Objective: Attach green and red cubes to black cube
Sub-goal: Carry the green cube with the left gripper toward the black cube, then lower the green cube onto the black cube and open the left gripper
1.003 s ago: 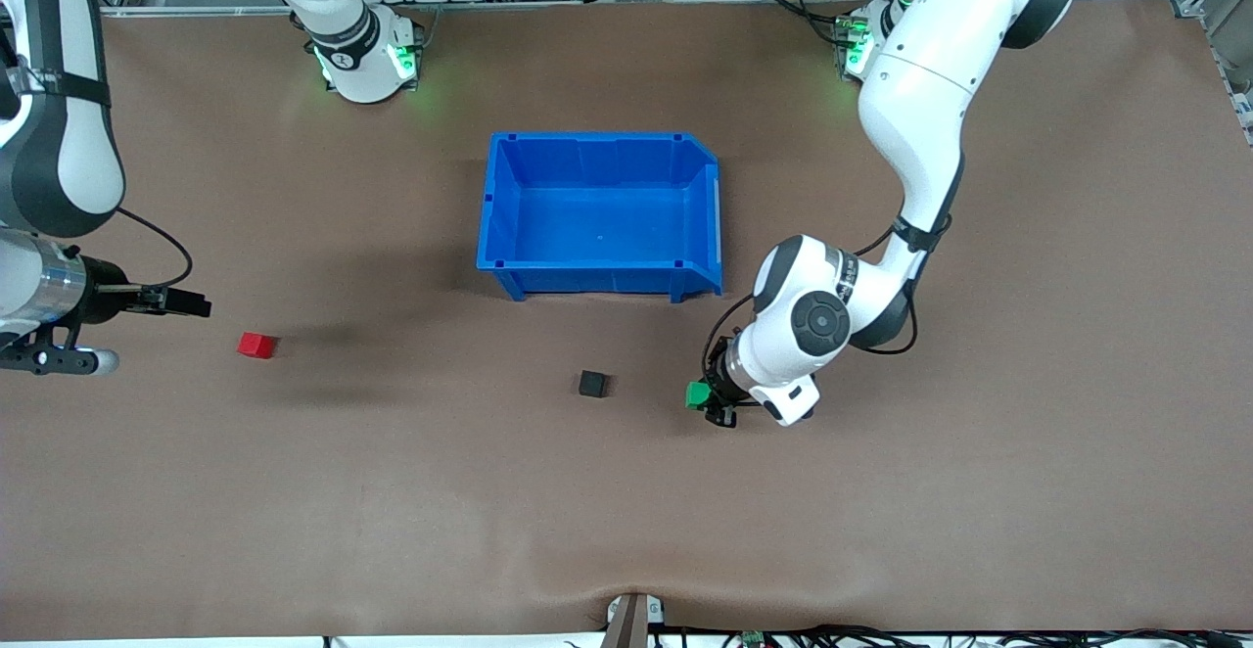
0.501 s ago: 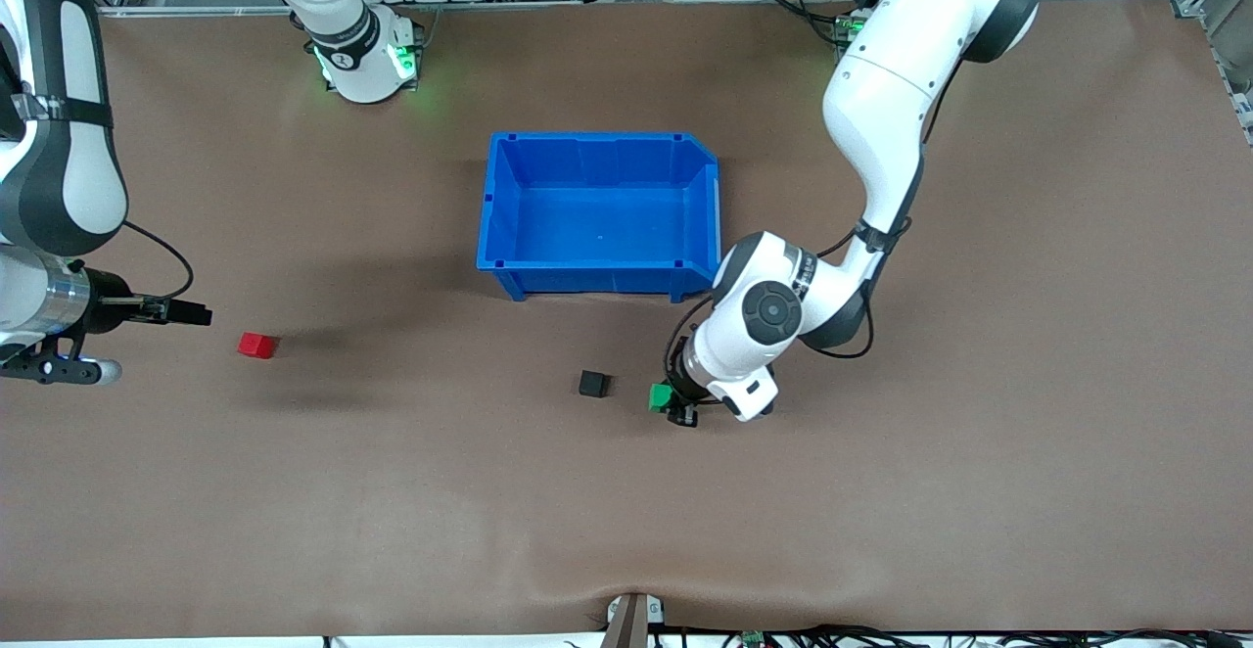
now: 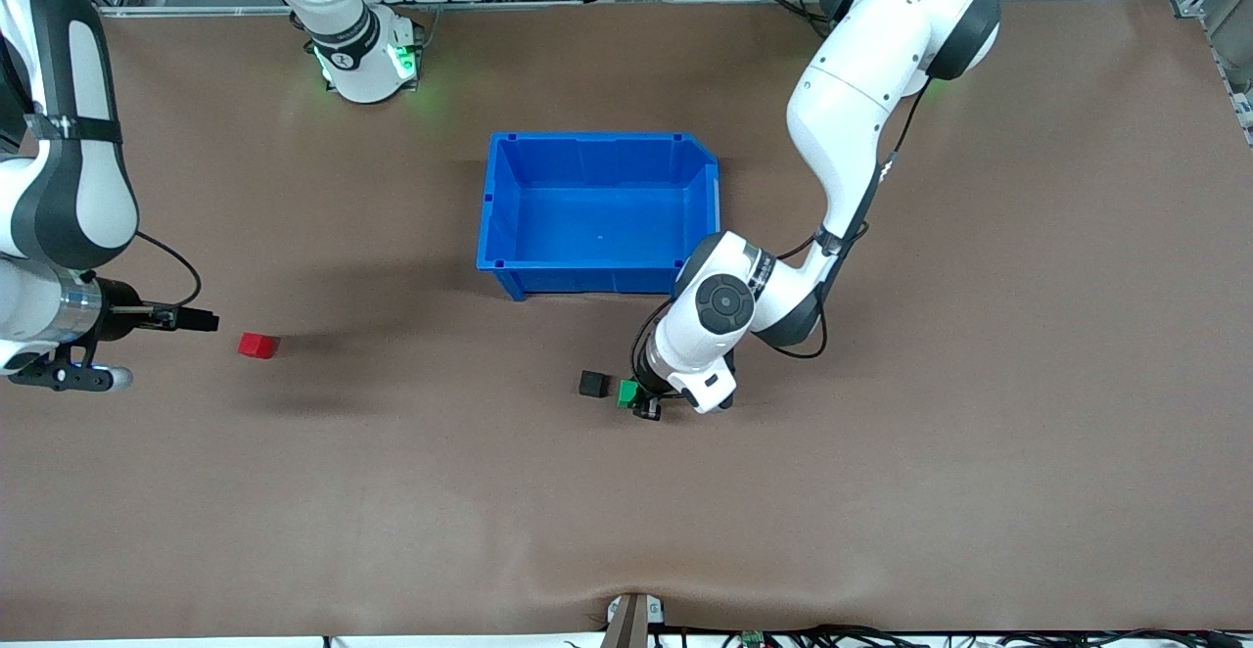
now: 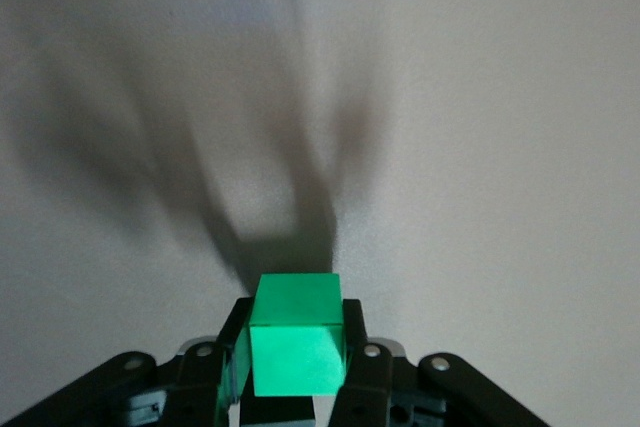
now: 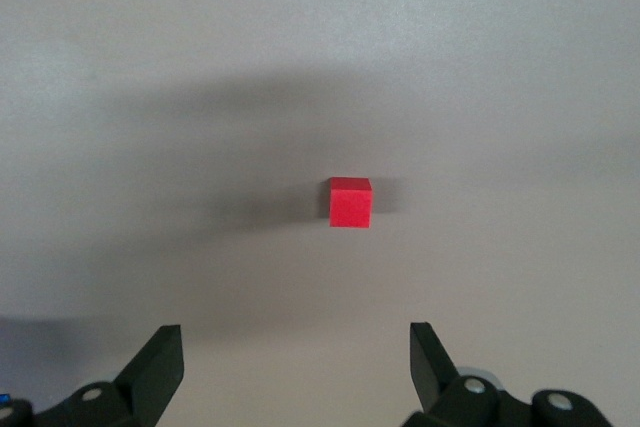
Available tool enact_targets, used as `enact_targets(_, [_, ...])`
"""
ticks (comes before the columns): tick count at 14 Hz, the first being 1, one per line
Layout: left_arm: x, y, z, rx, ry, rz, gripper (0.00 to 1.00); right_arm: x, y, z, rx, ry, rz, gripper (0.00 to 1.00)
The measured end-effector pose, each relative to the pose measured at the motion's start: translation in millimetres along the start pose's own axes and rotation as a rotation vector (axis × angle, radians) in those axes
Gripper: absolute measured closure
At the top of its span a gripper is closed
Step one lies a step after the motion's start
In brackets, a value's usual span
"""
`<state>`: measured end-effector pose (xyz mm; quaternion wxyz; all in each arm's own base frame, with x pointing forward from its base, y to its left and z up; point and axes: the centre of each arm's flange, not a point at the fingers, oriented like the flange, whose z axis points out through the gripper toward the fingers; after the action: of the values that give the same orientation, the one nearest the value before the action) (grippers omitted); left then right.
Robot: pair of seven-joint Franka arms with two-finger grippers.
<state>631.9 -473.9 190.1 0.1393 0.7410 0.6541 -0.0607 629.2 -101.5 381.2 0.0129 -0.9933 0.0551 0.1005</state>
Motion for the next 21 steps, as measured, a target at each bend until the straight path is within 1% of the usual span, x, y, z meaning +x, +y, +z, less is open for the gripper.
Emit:
enact_targets(7, [-23,-11,6,-0.02,-0.007,-0.009,0.61,7,6,14,0.001,0.001,0.008,0.0])
enact_targets(12, [-23,-11,6,-0.016,-0.003,-0.034,0.61,14,8,31,0.001,-0.007,-0.005,0.0])
enact_targets(16, [-22,-11,4,0.012,0.011,-0.086,0.61,18,12,43,0.001,-0.011,-0.01,0.0])
enact_targets(19, [-20,-13,1,0.063,0.04,-0.134,0.61,21,12,50,0.001,-0.011,-0.011,0.0])
enact_targets(21, [-20,-13,0,0.077,0.047,-0.138,0.61,22,12,53,0.001,-0.011,-0.012,0.0])
